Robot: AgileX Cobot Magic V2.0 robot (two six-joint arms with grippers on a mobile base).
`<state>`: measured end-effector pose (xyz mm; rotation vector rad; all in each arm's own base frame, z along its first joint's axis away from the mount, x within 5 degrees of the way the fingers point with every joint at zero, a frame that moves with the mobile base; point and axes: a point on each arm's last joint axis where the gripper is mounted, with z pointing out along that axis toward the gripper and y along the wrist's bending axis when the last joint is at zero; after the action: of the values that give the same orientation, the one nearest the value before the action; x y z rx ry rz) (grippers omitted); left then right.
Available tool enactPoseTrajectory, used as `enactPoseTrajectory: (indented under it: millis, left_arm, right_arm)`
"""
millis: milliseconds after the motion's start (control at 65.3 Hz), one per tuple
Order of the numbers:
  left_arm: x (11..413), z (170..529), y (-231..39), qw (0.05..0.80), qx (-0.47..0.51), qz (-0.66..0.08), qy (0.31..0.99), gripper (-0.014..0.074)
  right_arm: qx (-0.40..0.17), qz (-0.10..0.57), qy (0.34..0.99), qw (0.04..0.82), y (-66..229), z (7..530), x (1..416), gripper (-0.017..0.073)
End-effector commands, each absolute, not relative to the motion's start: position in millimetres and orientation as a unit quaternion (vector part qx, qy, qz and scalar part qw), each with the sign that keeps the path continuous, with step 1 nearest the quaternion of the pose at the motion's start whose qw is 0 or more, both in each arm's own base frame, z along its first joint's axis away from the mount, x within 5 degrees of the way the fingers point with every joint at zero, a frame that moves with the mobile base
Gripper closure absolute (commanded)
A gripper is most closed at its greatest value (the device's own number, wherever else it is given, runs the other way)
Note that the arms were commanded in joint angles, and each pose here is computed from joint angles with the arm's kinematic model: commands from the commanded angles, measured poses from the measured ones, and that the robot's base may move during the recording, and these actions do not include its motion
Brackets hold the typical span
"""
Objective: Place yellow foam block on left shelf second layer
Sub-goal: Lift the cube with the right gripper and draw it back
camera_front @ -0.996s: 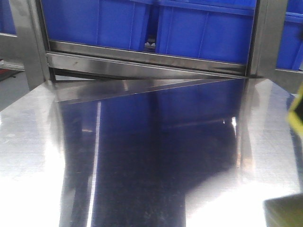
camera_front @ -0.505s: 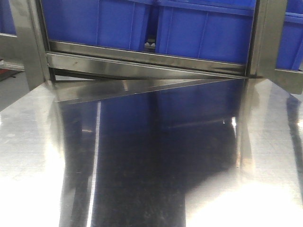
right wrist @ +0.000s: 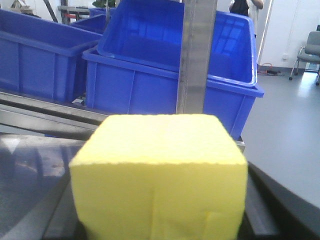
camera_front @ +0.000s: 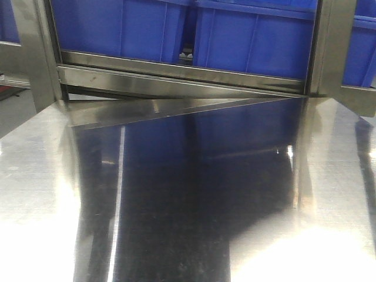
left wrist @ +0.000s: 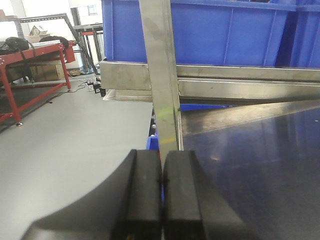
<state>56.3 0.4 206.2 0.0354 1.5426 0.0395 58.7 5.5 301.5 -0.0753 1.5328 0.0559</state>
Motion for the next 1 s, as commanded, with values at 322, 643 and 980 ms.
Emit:
enactPoseTrajectory:
  millis: [322,643,980]
  left_arm:
    - [55.2,206.3,-0.8,0.743,0.017,0.009,0.669,0.0457]
    - [55.2,206.3,-0.8,0.743,0.017,0.009,0.669,0.0457]
    - [55.2,206.3,-0.8,0.743,0.017,0.009,0.669,0.0457]
  right_arm:
    - [-0.029,0.019,0.650,0.759,4.3,318.9,56.6,0.0096]
    - [-0.029,0.019,0.650,0.759,4.3,318.9,56.6,0.0096]
    - [-0.029,0.019,0.650,0.759,4.3,318.9,56.6,0.0096]
